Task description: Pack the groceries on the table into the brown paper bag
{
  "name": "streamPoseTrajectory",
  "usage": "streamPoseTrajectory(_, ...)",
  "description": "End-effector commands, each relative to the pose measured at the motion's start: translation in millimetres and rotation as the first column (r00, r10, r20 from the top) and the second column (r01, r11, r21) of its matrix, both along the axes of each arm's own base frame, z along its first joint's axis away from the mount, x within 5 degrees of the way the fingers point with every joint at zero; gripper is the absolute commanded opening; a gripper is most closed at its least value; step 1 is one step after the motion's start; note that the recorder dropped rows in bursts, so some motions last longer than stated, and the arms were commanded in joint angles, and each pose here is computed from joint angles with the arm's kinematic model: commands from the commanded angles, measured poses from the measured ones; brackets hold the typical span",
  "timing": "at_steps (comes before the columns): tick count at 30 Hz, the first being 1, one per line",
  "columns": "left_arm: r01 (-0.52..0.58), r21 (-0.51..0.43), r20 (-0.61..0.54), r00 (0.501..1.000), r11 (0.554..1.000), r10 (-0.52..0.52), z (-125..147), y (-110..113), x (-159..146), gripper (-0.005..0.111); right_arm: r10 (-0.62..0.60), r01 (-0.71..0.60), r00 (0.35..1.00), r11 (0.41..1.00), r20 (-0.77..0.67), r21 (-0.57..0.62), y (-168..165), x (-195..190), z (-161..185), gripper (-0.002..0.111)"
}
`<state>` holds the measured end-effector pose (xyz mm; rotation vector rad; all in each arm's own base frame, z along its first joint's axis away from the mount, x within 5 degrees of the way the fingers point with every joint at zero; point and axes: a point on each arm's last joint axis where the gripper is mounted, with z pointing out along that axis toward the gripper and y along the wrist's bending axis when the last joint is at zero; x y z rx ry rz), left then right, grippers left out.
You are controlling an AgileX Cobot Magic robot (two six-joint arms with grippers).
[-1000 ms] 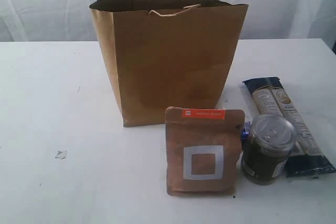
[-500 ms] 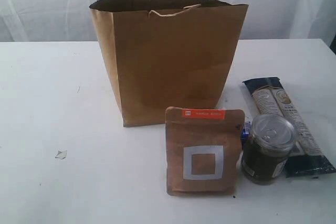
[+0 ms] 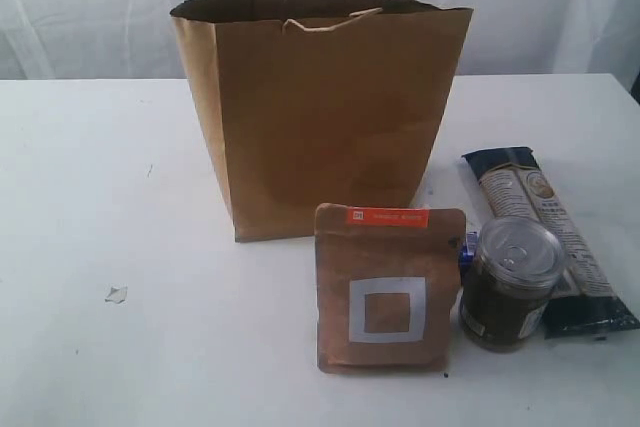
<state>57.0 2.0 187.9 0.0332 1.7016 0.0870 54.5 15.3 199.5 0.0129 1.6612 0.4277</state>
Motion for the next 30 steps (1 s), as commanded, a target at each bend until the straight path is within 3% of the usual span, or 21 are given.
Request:
streamPoseTrajectory(1, -0.003, -0.012, 0.001, 1.0, 1.0, 0.003, -1, 0, 0, 0.035, -0.02, -0.017, 0.99, 0.967, 0.142, 0.253, -1, -1, 18, 0.0)
streamPoseTrajectory(7, -0.003, -0.012, 0.001, 1.0, 1.0, 0.003, -1, 0, 0, 0.035, -0.049, -0.053, 0.954, 0.943, 0.295, 0.328, -3, -4, 34, 0.0)
streamPoseTrajectory(14, -0.003, -0.012, 0.001, 1.0, 1.0, 0.003, -1, 0, 0, 0.035, -0.061, -0.076, 0.935, 0.928, 0.349, 0.365, -5, -6, 39, 0.0)
streamPoseTrajectory(18, -0.003, -0.012, 0.001, 1.0, 1.0, 0.003, -1, 0, 0, 0.035, -0.043, -0.074, 0.947, 0.935, 0.318, 0.346, -4, -10, 59, 0.0)
streamPoseTrajectory(24, -0.003, -0.012, 0.001, 1.0, 1.0, 0.003, -1, 0, 0, 0.035, -0.005, -0.006, 0.978, 0.999, 0.211, 0.051, -5, -20, 105, 0.0)
streamPoseTrajectory(27, -0.003, -0.012, 0.001, 1.0, 1.0, 0.003, -1, 0, 0, 0.035, 0.021, -0.006, 0.995, 0.988, 0.094, -0.157, -4, -18, 126, 0.001)
streamPoseTrajectory(30, -0.003, -0.012, 0.001, 1.0, 1.0, 0.003, -1, 0, 0, 0.035, 0.036, -0.037, 0.999, 0.967, -0.006, -0.251, -1, -7, 148, 0.011)
